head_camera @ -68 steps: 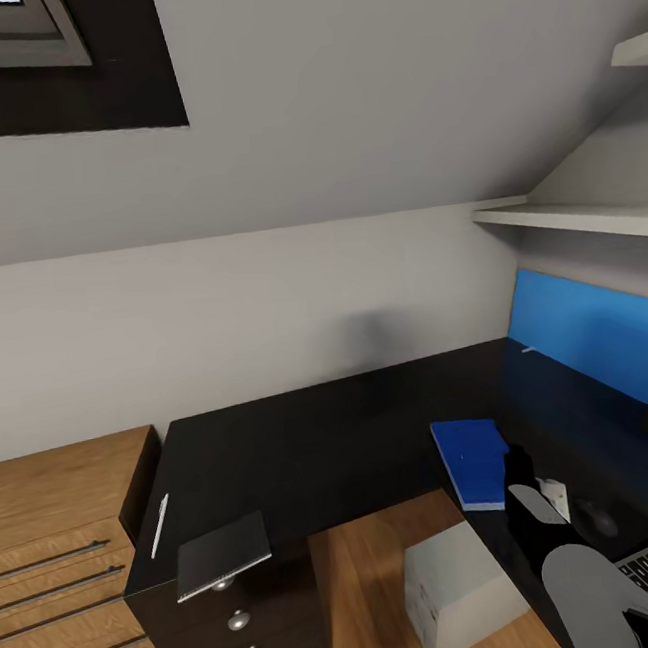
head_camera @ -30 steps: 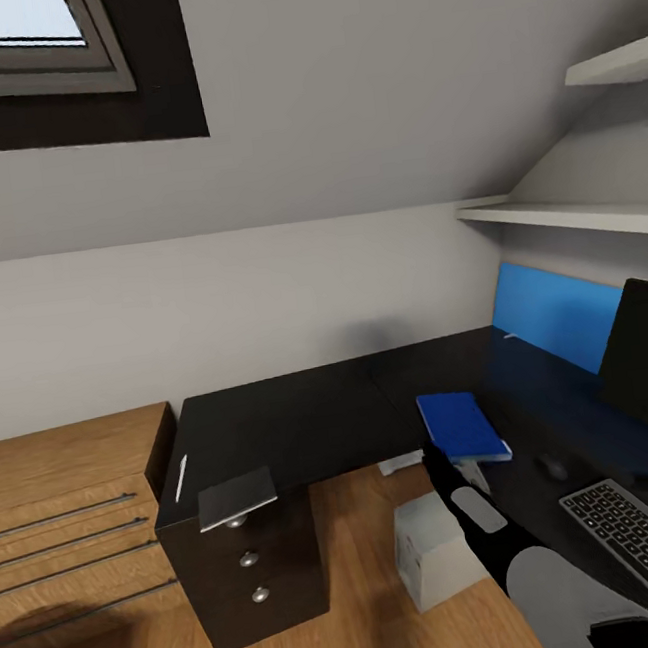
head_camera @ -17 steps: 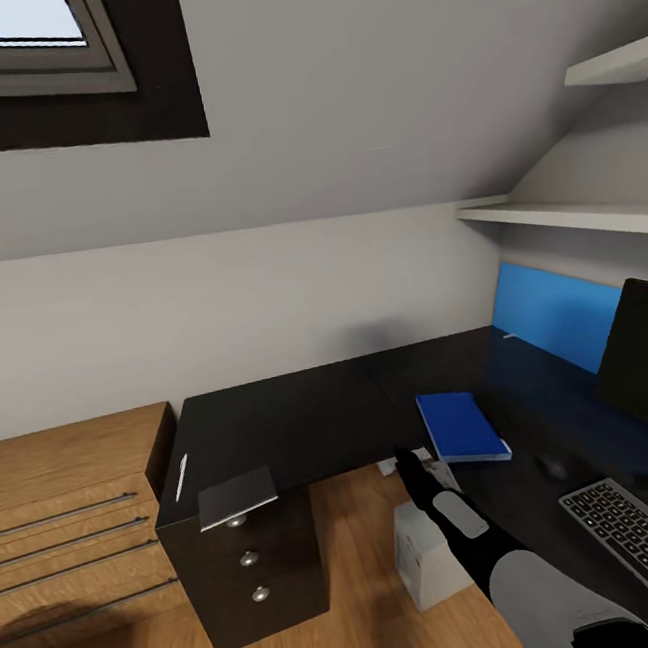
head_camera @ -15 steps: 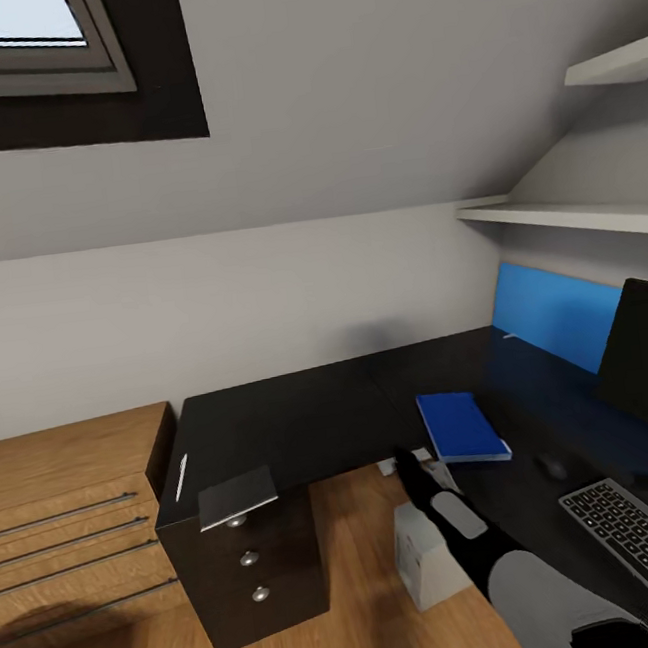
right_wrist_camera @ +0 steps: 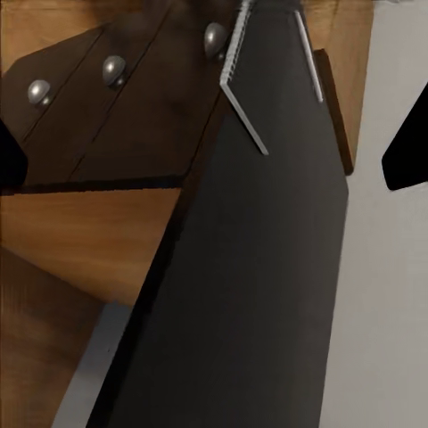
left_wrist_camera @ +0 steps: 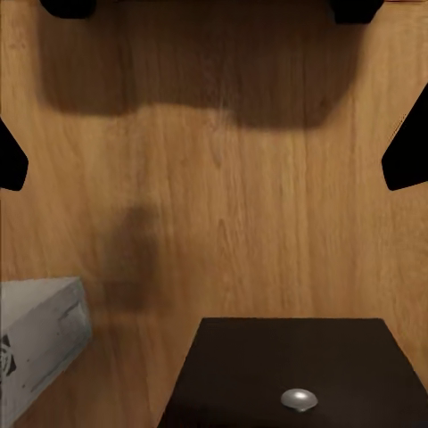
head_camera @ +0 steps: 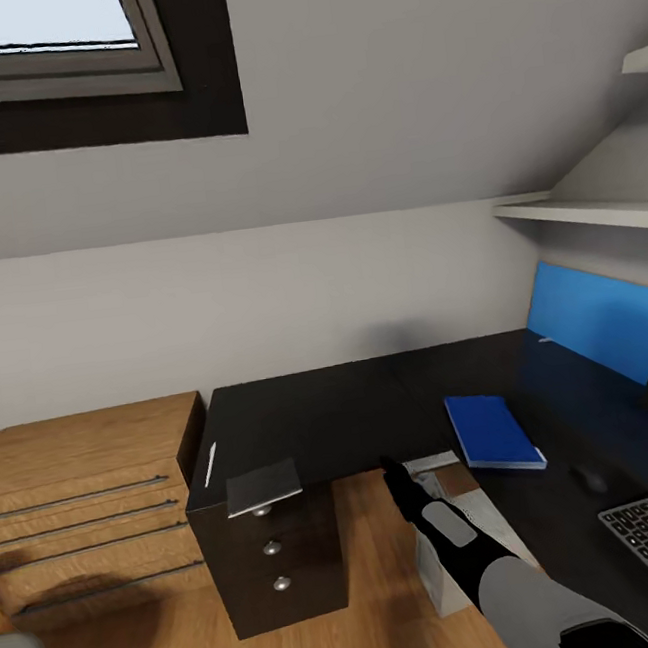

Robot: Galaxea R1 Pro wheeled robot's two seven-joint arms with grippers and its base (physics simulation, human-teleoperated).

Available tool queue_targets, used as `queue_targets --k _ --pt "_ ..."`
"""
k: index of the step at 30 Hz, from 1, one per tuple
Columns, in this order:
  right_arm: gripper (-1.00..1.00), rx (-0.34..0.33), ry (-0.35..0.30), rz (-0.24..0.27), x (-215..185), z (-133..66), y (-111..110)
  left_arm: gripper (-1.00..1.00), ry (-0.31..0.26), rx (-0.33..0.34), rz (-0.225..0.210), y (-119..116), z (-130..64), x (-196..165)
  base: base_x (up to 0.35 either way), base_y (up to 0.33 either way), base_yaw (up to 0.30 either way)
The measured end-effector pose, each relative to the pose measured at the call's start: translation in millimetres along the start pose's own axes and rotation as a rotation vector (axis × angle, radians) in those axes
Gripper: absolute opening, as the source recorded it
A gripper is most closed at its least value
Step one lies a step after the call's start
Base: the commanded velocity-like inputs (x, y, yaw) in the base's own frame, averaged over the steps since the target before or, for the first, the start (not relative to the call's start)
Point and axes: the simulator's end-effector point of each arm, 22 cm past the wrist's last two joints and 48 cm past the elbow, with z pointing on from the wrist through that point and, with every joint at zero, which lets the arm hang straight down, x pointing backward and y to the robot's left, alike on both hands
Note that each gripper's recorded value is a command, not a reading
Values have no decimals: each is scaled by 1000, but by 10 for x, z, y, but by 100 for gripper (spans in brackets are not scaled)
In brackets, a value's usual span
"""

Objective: In the bedroom, organize the workspace by keeping the computer under the desk, ensuring the monitor is on the desk, placing the keyboard on the desk next to the monitor, placing the mouse on the desk next to the keyboard, moving the folder from the swivel chair onto the desk next to the mouse, stacking the notebook on top of the folder with the pen on top of the notebook, and positioning the swivel chair next to the desk.

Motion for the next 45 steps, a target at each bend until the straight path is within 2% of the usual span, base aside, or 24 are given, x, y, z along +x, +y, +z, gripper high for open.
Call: queue_targets --k 9,23,30,39,45 --pt "100 10 109 15 351 -12 -16 100 -22 -56 -75 296 38 -165 0 0 274" --pt "100 29 127 17 414 -22 -110 100 -24 -63 -83 329 41 -180 0 0 275" --pt "100 29 127 18 432 29 -188 100 -24 -62 -83 343 121 -133 0 0 253" --pt "100 24 126 20 450 95 -278 100 -24 -62 -83 362 226 -67 0 0 69" --pt "100 -23 162 28 529 126 -252 100 -23 -61 -84 365 297 -17 0 0 5"
